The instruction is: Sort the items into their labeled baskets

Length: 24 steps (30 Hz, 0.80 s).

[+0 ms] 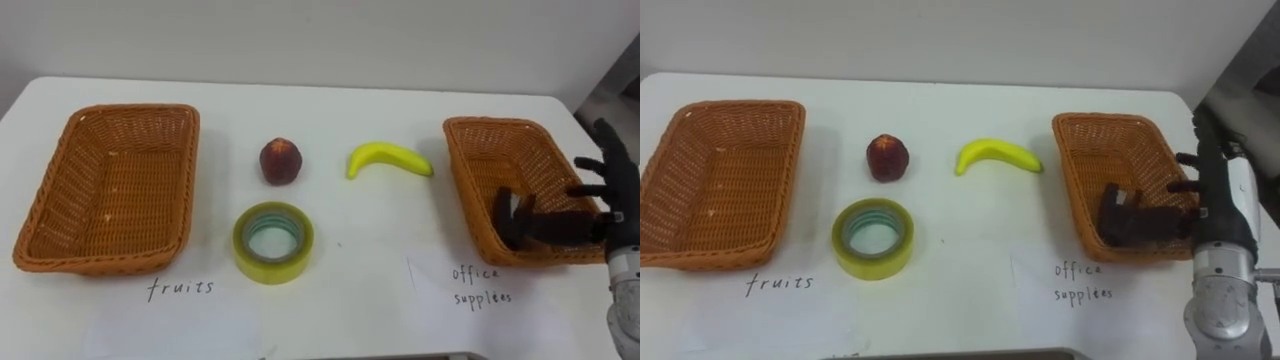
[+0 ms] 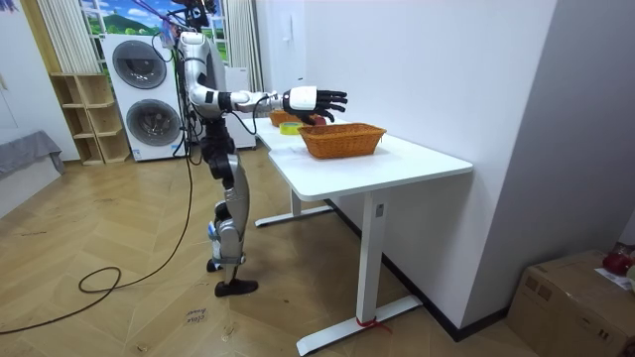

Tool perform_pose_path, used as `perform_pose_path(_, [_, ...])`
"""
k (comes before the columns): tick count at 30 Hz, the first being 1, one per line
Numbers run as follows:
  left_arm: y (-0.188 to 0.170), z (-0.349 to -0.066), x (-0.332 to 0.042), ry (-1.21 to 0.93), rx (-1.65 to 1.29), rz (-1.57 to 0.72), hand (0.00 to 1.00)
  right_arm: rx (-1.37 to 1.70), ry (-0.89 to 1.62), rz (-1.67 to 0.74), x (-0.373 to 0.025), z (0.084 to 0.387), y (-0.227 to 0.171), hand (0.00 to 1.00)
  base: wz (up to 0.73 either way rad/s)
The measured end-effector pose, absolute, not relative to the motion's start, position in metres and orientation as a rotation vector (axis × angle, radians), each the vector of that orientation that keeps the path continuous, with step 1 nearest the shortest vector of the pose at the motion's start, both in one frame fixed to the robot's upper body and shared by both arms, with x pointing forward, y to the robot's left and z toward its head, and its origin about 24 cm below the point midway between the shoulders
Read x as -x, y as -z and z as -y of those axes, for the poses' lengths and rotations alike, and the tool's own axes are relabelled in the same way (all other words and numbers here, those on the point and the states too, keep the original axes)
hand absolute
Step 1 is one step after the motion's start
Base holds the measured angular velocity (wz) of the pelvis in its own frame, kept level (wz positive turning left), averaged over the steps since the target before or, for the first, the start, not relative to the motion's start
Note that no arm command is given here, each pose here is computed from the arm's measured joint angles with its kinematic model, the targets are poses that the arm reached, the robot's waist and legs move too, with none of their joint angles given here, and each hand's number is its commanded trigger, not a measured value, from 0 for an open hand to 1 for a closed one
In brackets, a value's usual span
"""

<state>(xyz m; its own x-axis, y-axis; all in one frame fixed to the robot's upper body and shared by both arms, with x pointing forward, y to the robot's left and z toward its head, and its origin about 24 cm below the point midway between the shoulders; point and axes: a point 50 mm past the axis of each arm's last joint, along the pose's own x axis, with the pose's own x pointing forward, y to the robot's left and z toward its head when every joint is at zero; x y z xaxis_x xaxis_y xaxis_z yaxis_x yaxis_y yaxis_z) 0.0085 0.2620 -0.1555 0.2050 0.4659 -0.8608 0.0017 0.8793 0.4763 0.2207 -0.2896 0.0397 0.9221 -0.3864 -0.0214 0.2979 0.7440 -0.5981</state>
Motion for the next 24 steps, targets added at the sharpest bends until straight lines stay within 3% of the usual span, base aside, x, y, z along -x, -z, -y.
perform_pose_path(24, [0.1557, -0.2614, -0.0092, -0.333, -0.419, -1.333, 0.0, 0.629, 0.373, -0.125, -0.2219, 0.2877, -0.0444, 0.0, 0.0])
